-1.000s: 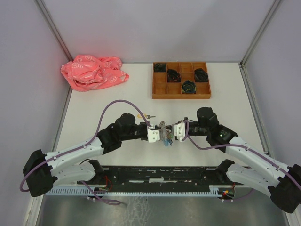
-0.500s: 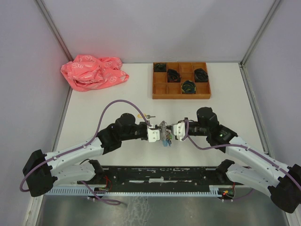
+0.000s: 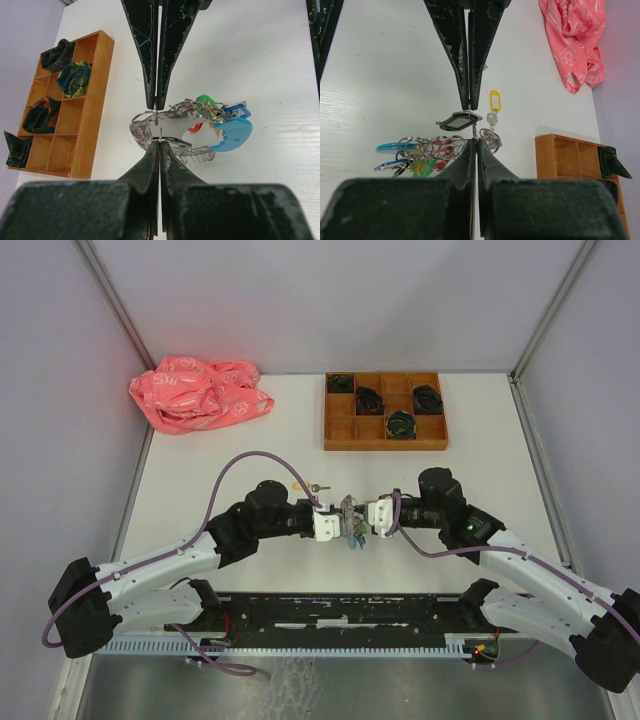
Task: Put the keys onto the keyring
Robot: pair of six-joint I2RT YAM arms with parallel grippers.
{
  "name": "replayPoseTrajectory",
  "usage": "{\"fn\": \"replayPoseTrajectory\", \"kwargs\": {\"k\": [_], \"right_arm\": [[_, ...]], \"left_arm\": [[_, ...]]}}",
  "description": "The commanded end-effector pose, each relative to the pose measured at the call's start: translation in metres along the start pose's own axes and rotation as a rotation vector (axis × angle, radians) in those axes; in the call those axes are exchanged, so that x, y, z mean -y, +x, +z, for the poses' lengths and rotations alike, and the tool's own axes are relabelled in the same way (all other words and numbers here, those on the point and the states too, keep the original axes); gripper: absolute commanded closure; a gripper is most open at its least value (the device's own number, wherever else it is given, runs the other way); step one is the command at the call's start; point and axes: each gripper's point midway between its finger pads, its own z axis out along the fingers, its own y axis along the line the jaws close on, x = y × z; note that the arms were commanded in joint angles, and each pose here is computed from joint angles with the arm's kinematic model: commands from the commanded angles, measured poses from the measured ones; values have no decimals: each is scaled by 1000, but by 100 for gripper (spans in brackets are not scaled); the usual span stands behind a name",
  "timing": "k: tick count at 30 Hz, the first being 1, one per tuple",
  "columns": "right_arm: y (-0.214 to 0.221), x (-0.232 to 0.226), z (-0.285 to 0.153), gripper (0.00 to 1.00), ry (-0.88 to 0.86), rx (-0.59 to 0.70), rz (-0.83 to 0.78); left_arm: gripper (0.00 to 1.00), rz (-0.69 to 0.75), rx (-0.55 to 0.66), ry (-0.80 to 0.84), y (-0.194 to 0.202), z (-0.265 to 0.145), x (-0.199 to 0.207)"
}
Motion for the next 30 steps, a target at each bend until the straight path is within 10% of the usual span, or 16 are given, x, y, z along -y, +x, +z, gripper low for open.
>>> {"fn": "replayPoseTrajectory", "kwargs": {"k": [1, 30], "right_arm": [[-23, 19, -1, 99, 60, 69, -50], [-20, 17, 0, 99, 52, 63, -40]], "left_arm": [[97, -8, 72, -22, -19, 3, -7], [97, -21, 56, -51, -15, 3, -12]]}}
